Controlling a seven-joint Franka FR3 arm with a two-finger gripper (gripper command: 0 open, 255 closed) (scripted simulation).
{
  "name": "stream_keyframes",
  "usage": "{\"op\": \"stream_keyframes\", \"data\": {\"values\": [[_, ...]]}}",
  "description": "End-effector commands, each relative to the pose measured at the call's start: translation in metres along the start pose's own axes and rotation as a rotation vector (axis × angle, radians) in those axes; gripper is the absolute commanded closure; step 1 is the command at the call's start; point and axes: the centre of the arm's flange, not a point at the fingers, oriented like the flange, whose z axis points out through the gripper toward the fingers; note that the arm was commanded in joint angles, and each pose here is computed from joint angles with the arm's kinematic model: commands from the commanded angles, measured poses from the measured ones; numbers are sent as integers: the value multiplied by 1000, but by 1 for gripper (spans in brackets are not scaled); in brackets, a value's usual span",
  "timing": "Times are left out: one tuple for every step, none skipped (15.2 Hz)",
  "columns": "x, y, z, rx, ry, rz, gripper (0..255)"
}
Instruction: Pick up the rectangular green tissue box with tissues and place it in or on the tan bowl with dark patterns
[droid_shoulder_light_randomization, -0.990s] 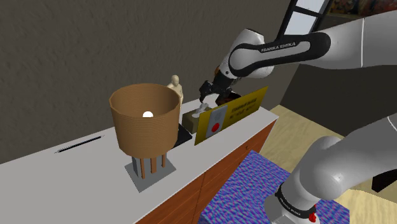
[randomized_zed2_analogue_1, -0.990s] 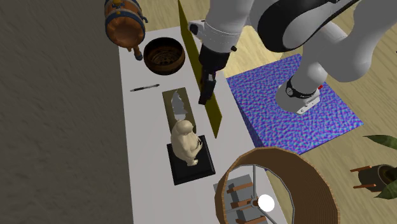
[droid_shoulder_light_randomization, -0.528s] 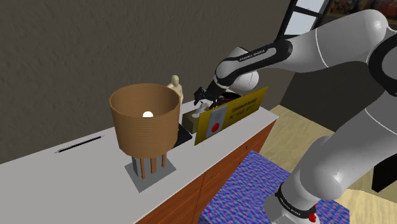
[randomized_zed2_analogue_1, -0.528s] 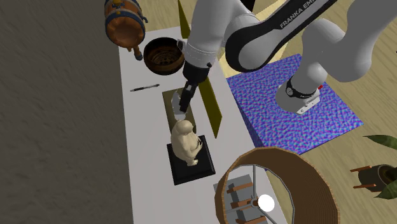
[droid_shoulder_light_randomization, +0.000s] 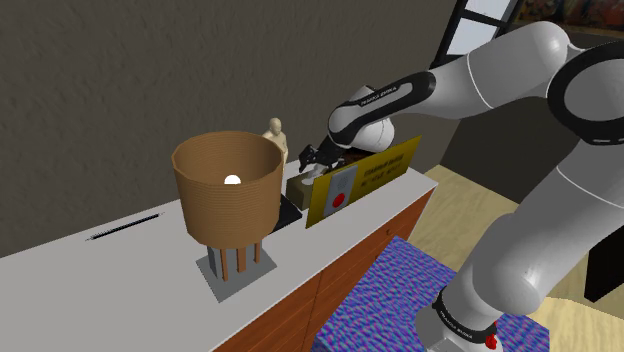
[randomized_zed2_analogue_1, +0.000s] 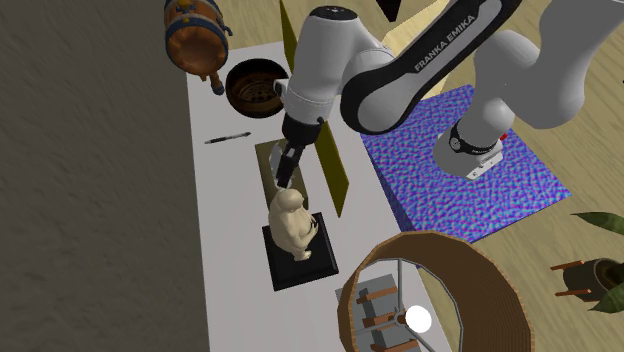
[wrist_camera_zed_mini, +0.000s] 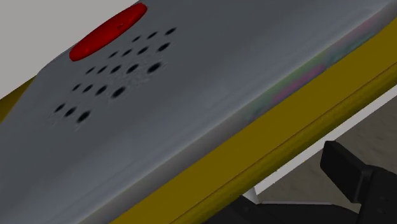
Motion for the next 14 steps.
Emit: {"op": "stream_keyframes", "data": {"values": [[0, 0, 2, 0, 0, 0, 0], [0, 0, 2, 0, 0, 0, 0], [0, 0, 2, 0, 0, 0, 0], [0, 0, 2, 0, 0, 0, 0], [0, 0, 2, 0, 0, 0, 0], [0, 0, 2, 0, 0, 0, 0], [0, 0, 2, 0, 0, 0, 255], [0, 0, 2, 0, 0, 0, 255], [0, 0, 2, 0, 0, 0, 255], [0, 0, 2, 0, 0, 0, 255], [0, 0, 2, 0, 0, 0, 255], [0, 0, 2, 0, 0, 0, 255], [0, 0, 2, 0, 0, 0, 255], [-1, 0, 2, 0, 0, 0, 255]]}}
